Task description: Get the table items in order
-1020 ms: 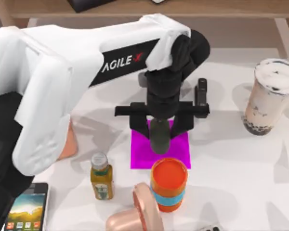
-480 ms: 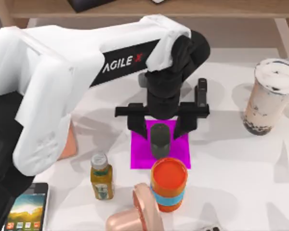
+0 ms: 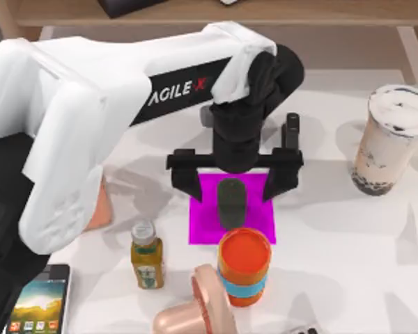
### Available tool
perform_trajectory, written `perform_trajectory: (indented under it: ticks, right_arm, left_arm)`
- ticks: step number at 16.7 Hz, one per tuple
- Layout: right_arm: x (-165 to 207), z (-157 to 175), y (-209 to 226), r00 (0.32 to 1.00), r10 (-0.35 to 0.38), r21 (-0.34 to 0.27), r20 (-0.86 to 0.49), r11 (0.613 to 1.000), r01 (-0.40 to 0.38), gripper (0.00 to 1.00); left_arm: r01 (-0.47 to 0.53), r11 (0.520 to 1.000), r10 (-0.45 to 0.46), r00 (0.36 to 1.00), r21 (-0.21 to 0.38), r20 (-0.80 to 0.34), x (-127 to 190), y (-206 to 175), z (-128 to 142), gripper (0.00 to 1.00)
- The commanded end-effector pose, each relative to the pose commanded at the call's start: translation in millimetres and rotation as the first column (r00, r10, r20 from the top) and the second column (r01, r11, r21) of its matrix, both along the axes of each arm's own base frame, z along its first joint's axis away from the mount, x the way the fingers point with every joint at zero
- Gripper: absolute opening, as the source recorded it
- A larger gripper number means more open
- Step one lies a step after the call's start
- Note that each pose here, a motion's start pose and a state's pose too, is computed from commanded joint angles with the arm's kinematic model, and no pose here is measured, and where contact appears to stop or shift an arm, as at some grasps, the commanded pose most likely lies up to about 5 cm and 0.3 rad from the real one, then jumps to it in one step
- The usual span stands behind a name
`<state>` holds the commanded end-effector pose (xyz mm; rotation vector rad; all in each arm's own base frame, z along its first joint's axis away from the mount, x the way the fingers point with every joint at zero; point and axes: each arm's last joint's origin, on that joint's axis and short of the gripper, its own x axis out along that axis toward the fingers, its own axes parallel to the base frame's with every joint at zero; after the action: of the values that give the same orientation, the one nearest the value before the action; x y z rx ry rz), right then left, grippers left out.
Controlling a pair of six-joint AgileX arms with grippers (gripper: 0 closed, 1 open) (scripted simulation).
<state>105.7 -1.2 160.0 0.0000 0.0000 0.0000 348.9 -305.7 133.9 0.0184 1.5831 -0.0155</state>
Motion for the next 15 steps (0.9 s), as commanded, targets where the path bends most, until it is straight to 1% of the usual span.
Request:
perform_trajectory:
  ticks: [4,5,6,8,10,12,15]
  right_arm:
    - [0,0,0,1.000,0.000,0.000,0.000,1.000,0.000,1.00]
    - [0,0,0,1.000,0.000,0.000,0.000,1.000,0.000,1.00]
    - [0,0,0,1.000,0.000,0.000,0.000,1.000,0.000,1.00]
    - [0,0,0,1.000,0.000,0.000,0.000,1.000,0.000,1.00]
    - [0,0,0,1.000,0.000,0.000,0.000,1.000,0.000,1.00]
    - [0,0,0,1.000,0.000,0.000,0.000,1.000,0.000,1.00]
    - [0,0,0,1.000,0.000,0.000,0.000,1.000,0.000,1.00]
  left_arm:
    - [-0.001,1.000,0.001,1.000,-0.001,0.001,0,1,1,1.00]
    - [0.008,1.000,-0.008,1.000,-0.008,0.009,0,0,5,1.00]
    - [0.022,1.000,-0.022,1.000,-0.020,0.022,-2,1,12,1.00]
    - [0.055,0.997,-0.052,0.997,-0.047,0.063,-5,8,36,1.00]
    - [0.083,0.994,-0.075,0.991,-0.073,0.108,-10,28,65,1.00]
    - [0.098,0.991,-0.086,0.987,-0.087,0.133,-18,58,89,1.00]
    - [0.078,0.992,-0.065,0.989,-0.095,0.135,-39,117,113,1.00]
